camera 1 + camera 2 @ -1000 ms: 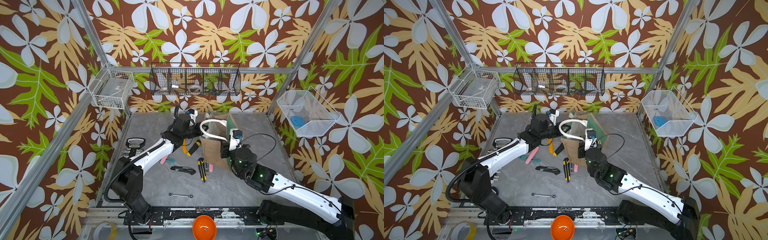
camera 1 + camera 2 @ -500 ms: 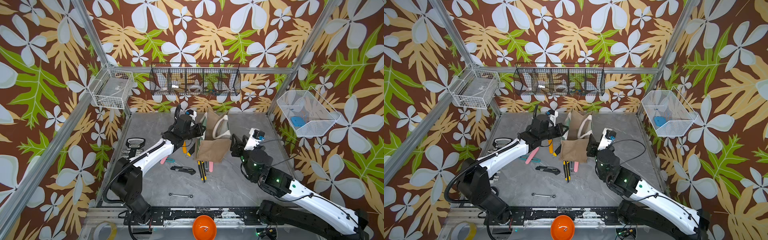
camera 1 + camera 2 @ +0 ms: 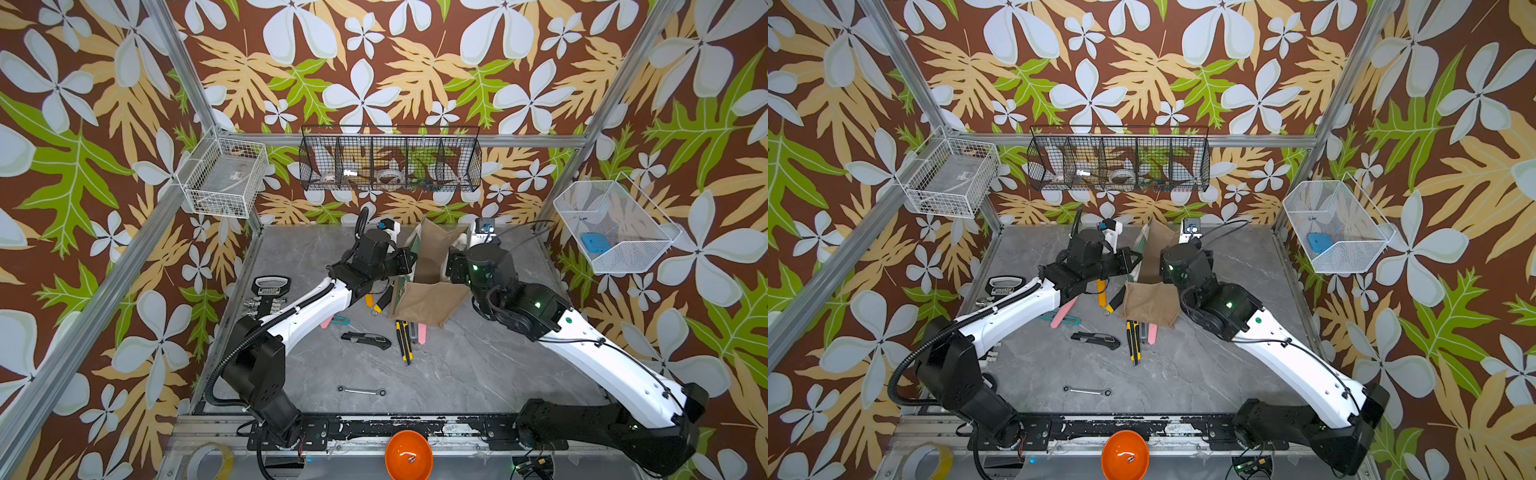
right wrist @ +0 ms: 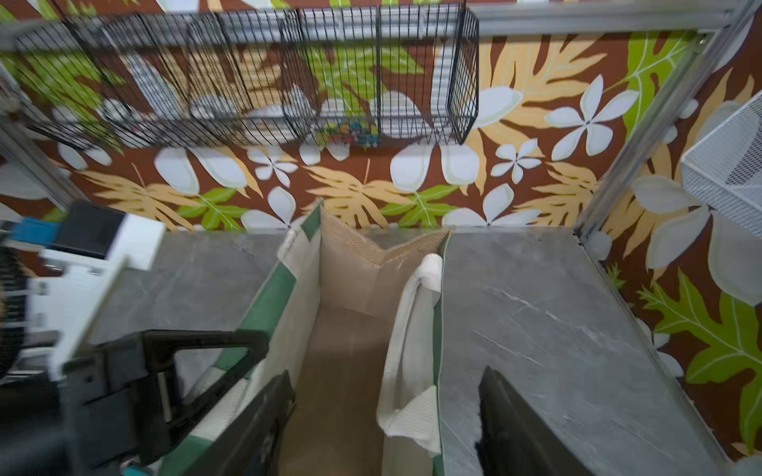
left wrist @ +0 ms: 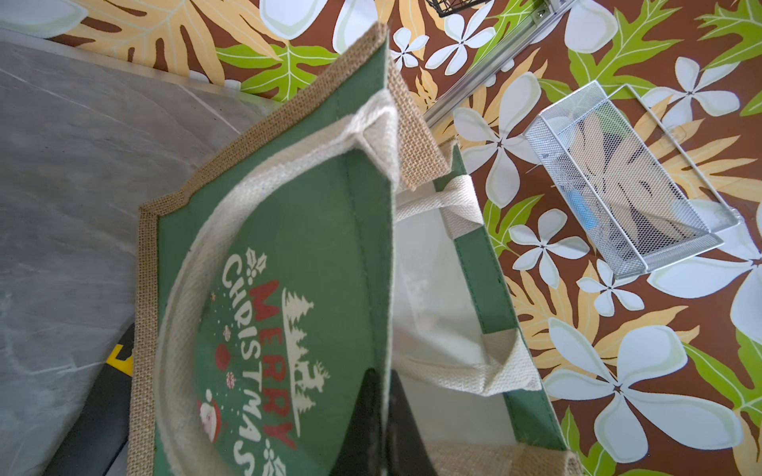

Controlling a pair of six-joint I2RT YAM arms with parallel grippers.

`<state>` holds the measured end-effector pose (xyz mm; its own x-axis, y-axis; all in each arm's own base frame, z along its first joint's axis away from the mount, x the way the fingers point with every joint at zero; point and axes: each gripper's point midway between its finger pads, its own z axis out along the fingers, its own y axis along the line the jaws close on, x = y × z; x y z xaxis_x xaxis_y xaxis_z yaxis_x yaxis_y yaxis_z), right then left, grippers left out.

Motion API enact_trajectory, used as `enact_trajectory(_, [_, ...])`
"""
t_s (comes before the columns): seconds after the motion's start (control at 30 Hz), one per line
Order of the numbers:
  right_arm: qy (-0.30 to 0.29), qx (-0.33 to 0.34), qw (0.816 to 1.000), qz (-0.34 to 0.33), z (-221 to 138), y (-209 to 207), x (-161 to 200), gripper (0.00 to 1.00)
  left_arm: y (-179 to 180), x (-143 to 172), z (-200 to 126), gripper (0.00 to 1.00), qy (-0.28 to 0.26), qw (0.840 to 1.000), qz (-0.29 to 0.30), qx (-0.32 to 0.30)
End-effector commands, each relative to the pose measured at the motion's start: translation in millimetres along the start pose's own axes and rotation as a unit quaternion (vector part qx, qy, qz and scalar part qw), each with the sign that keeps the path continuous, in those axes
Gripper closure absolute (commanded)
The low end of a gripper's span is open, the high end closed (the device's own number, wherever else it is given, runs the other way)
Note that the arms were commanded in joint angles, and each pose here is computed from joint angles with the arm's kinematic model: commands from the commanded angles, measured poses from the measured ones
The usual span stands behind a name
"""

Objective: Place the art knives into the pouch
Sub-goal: Open the pouch at the center of the board.

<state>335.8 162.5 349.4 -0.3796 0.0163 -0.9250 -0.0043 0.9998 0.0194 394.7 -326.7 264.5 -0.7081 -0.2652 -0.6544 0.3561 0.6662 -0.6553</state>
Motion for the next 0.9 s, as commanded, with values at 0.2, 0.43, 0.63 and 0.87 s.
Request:
enact_trajectory(0.2, [0.113,0.022,0.993,0.029,45.9,-40.6,62.6,0.29,-15.9,-5.2,-4.1,1.0,-0.017,1.0,0.013,0.015])
enact_trajectory(0.43, [0.148,0.001,0.989,0.018,81.2,-32.2,76.0,0.35,-19.7,-3.1,-2.5,1.0,-0.014,1.0,0.013,0.019])
enact_trajectory(0.63, [0.158,0.017,0.987,0.009,100.9,-38.2,80.6,0.59,-22.2,-4.1,-4.4,1.0,-0.016,1.0,0.015,0.022])
enact_trajectory(0.87, [0.141,0.021,0.99,0.006,99.0,-41.1,66.5,0.86,-17.2,-6.8,-1.0,0.91,-0.013,1.0,0.027,0.001])
